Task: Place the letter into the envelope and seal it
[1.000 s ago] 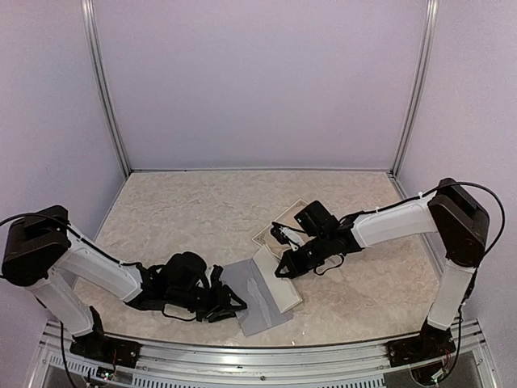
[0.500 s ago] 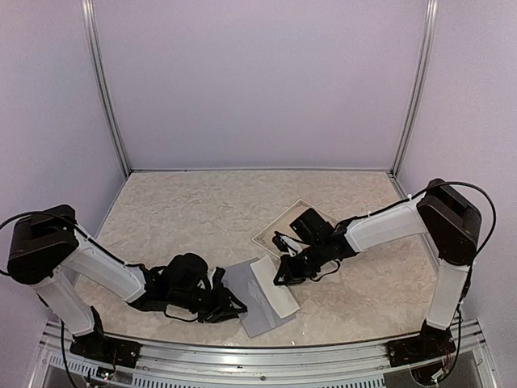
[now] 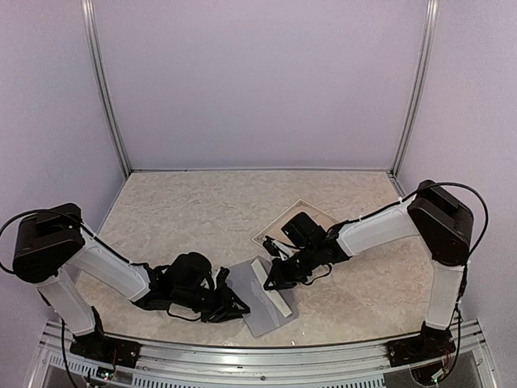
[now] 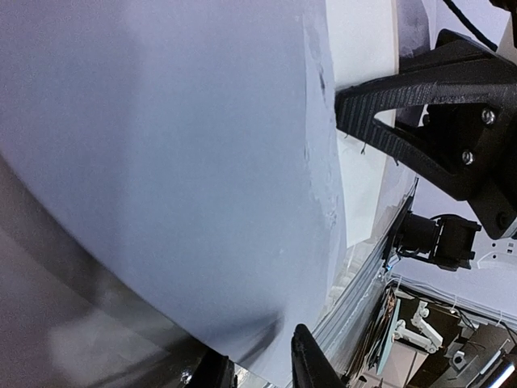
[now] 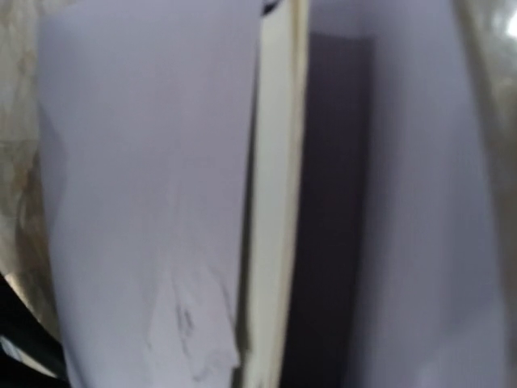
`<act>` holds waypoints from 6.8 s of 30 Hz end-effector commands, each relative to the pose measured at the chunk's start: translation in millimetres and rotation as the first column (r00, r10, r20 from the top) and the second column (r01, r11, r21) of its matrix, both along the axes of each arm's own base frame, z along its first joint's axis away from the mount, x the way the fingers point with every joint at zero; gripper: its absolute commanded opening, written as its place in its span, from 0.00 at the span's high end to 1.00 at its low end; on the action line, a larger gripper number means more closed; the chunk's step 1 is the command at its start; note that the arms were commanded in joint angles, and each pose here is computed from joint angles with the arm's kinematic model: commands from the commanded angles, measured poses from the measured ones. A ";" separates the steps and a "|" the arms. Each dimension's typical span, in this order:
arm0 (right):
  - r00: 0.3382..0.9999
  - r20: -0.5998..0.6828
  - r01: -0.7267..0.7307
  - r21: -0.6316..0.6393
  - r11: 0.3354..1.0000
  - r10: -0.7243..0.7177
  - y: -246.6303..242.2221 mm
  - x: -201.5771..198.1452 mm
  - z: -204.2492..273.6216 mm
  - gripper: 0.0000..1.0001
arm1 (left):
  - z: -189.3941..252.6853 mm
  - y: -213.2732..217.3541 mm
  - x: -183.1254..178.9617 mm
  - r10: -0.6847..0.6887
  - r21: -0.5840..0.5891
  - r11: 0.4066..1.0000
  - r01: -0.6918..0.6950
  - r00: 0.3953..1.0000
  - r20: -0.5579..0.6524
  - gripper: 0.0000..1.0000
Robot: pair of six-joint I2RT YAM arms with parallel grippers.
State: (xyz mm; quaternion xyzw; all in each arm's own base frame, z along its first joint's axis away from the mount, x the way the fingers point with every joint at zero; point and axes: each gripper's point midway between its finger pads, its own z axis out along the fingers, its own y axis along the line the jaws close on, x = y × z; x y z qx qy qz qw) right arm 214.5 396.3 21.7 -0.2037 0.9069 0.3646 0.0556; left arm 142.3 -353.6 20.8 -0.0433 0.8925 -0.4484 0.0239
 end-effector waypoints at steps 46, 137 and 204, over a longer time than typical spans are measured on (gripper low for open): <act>0.984 0.116 -0.128 -0.087 0.988 0.138 31.8 -23.6 19.4 0.42 | -32.3 31.8 29.8 0.033 0.227 0.973 -0.051 0.996 0.085 0.68; 0.918 0.086 0.364 0.207 0.908 -0.388 -157.9 229.5 39.0 0.76 | -2.6 -75.0 236.5 -0.112 0.273 0.962 -0.030 0.865 0.490 0.56; 0.817 0.531 -0.212 0.639 0.739 -0.224 -123.8 67.6 323.6 0.05 | 368.9 4.1 15.4 0.070 -0.277 0.849 0.450 0.423 0.903 1.00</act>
